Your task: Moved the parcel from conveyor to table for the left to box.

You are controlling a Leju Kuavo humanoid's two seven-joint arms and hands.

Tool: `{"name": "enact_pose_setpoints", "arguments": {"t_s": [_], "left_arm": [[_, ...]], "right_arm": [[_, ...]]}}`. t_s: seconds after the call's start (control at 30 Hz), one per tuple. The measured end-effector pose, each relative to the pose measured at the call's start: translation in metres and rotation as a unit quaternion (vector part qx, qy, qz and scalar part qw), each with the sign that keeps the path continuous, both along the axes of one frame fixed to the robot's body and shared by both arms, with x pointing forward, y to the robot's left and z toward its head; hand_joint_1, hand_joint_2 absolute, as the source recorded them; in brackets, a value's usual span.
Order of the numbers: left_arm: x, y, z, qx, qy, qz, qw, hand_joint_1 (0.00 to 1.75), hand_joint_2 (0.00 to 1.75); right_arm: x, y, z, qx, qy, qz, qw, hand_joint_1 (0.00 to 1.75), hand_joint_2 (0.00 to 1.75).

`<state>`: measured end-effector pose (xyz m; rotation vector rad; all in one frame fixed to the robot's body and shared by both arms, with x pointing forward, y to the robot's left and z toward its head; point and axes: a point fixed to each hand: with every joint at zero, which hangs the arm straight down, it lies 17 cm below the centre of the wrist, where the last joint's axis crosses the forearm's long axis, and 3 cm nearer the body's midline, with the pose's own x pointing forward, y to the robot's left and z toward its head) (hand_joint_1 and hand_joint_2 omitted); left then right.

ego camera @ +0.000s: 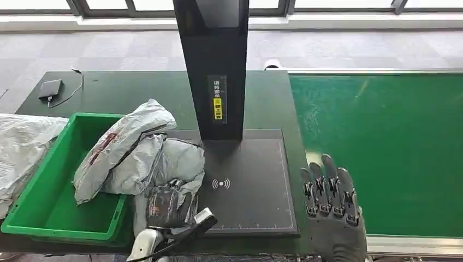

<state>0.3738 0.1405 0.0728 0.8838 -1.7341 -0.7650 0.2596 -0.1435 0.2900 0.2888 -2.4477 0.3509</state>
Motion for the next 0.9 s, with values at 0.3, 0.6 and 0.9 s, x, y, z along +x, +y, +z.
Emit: {"name": "enact_pose_setpoints", "arguments": {"t_s": [0.3, 0.6, 0.9], "left_arm": [[-0.042, 0.015, 0.106, -0.093, -0.151, -0.024, 0.984, 1.75, 1.75], [-0.049, 0.024, 0.123, -0.098, -0.171, -0.014, 0.980, 1.75, 1.75], [-0.060, 0.022, 0.140, -0.116, -0.210, -0.040, 0.970, 1.75, 1.75]], "right_arm": [[-0.009, -0.008, 0.003, 0.007, 0.003, -0.007, 1.000, 0.00, 1.75], [-0.011, -0.008, 0.003, 0.007, 0.002, -0.006, 1.000, 0.00, 1.75], [-0.011, -0.011, 0.004, 0.010, 0.003, -0.012, 1.000, 0.00, 1.75]]}}
